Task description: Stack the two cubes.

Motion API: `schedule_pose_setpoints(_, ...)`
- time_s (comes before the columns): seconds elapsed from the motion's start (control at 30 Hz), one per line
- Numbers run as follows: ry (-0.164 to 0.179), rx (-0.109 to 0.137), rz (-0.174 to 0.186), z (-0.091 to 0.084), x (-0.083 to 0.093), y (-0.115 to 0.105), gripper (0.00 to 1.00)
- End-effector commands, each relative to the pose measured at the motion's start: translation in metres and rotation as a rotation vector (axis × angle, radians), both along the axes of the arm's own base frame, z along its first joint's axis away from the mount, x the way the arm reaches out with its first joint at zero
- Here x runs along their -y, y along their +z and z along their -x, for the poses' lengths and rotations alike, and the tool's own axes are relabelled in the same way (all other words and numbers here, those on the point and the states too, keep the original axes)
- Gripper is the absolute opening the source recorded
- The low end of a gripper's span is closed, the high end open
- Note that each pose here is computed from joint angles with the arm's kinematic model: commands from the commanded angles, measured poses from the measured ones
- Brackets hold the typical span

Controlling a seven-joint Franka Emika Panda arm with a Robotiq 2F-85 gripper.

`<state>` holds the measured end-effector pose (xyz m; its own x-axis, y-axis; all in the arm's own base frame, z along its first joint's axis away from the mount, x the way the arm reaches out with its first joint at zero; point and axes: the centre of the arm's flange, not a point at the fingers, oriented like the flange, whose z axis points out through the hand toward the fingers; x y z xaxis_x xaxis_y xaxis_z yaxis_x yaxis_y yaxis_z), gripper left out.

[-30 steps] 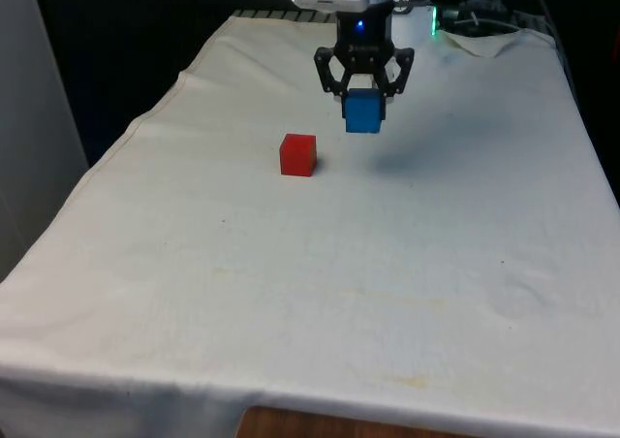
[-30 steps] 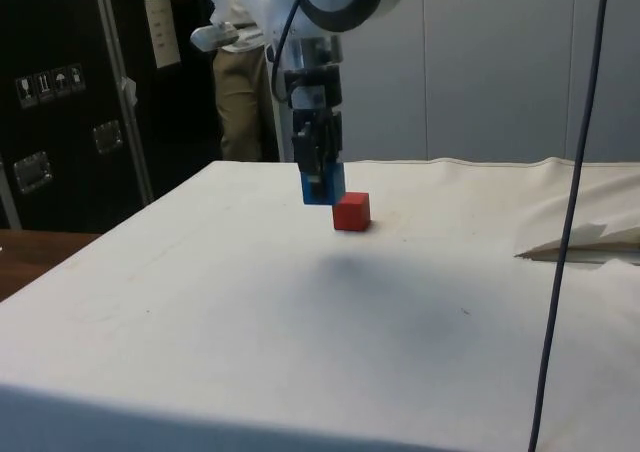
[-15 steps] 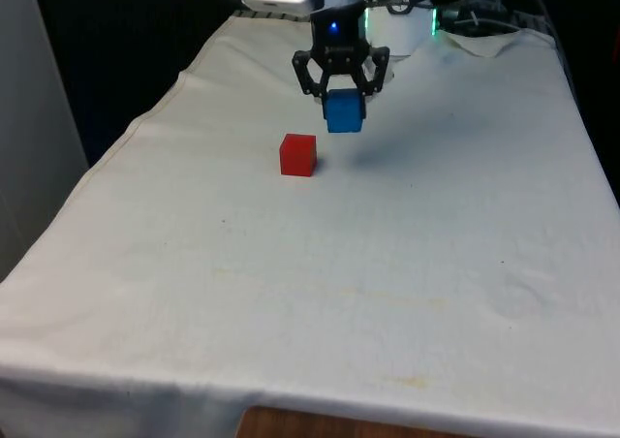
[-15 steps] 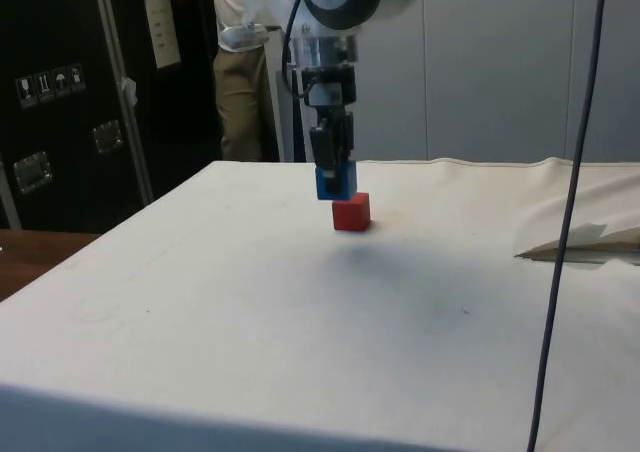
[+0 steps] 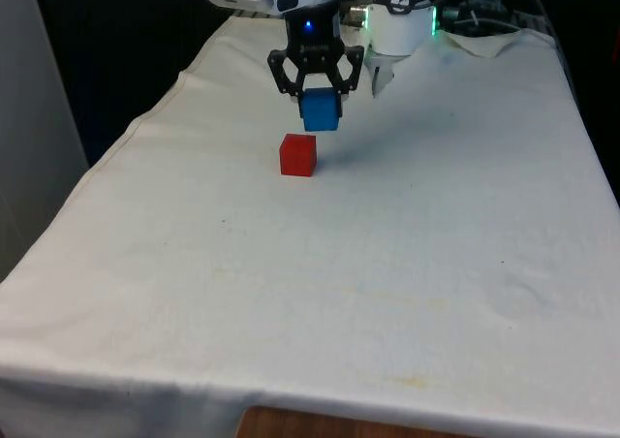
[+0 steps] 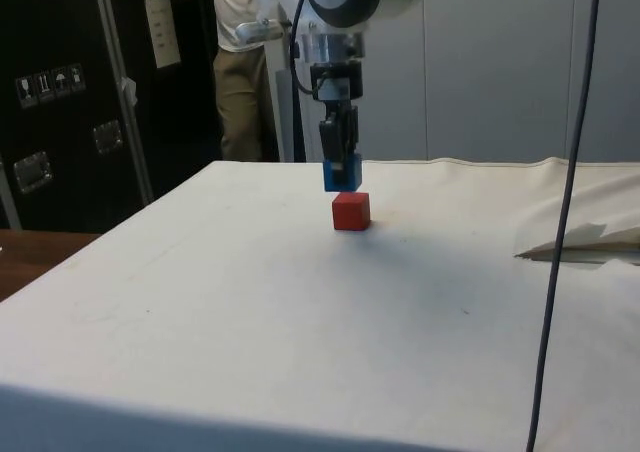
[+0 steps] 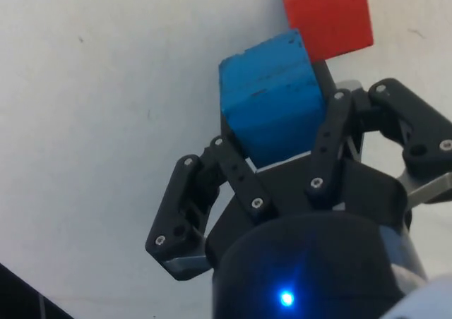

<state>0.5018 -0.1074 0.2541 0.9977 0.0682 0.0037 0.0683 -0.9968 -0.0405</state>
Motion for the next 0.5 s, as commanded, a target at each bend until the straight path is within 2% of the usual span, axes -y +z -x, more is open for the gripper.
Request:
schedule_pose_setpoints(0.0,0.004,0.005,0.007,-0.001,0.003,-0.001,0.02)
schedule_pose_setpoints(0.2,0.01,0.0,0.007,0.001,0.007,-0.003,0.02)
schedule_pose_setpoints(0.43,0.012,0.004,0.035,-0.001,0.015,-0.006,0.02)
schedule_pose_setpoints(0.47,0.012,0.002,0.022,0.001,0.013,-0.004,0.02)
